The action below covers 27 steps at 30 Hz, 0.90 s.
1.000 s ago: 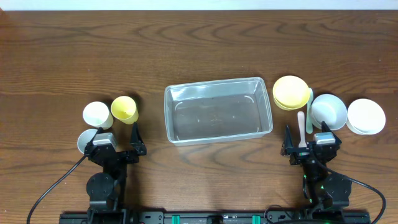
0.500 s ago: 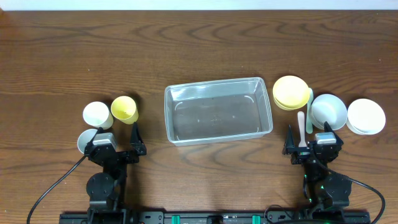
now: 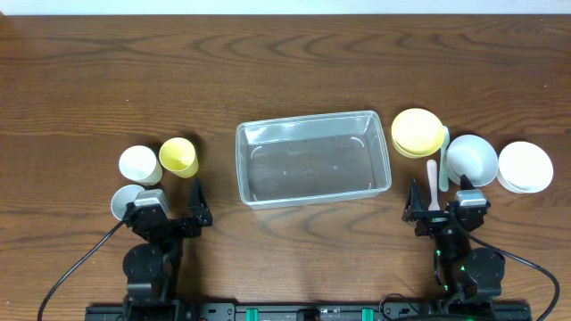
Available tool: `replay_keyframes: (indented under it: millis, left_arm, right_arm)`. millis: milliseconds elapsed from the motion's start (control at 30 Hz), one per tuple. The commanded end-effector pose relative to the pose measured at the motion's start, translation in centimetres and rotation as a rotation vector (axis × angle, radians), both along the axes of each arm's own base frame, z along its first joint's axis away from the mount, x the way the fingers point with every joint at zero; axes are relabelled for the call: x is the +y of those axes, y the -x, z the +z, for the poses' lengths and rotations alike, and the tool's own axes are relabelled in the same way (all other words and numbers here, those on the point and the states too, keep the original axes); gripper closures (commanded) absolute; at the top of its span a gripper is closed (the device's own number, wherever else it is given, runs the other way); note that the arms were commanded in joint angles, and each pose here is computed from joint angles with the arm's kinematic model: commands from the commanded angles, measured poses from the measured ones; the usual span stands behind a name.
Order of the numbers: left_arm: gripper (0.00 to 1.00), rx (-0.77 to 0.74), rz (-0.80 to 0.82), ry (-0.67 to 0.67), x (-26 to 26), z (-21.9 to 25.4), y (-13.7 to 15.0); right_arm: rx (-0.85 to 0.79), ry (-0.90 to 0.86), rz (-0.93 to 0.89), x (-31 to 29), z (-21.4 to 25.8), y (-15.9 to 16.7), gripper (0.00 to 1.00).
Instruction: Pack container
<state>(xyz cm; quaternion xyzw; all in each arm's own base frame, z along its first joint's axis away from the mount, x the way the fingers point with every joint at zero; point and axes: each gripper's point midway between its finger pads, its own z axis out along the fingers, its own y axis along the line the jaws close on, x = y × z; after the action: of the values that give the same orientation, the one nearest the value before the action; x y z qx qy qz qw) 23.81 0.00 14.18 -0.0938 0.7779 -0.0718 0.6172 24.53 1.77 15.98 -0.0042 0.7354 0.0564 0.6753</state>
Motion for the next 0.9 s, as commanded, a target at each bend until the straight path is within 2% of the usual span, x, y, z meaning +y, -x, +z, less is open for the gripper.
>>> replay_keyframes:
  millis: [0,200,433,533,667,867]
  left_arm:
    - [0.02,0.023,-0.005,0.028,-0.2,3.2,0.4]
    - [0.02,0.246,-0.001,0.030,-0.2,6.5,0.8]
    - [0.02,0.660,0.006,0.027,-0.2,8.7,1.4]
    - [0.02,0.792,0.008,0.027,-0.2,9.0,1.1]
    - [0.02,0.859,0.002,0.030,-0.3,8.2,-0.4]
    - [0.02,0.900,-0.007,0.015,-0.3,5.5,-4.7]
  right_arm:
    - [-0.018,-0.038,0.030,0.6,3.3,0.4,0.01]
    - [0.191,-0.030,0.026,0.7,4.9,-0.1,0.01]
    - [0.664,0.005,0.025,0.7,4.6,-1.7,0.01]
    - [0.841,0.028,0.035,0.8,4.1,-2.4,0.01]
    - [0.991,0.001,0.083,1.8,2.2,-3.4,0.01]
    - [1.157,-0.016,0.070,1.9,-2.0,-4.0,0.01]
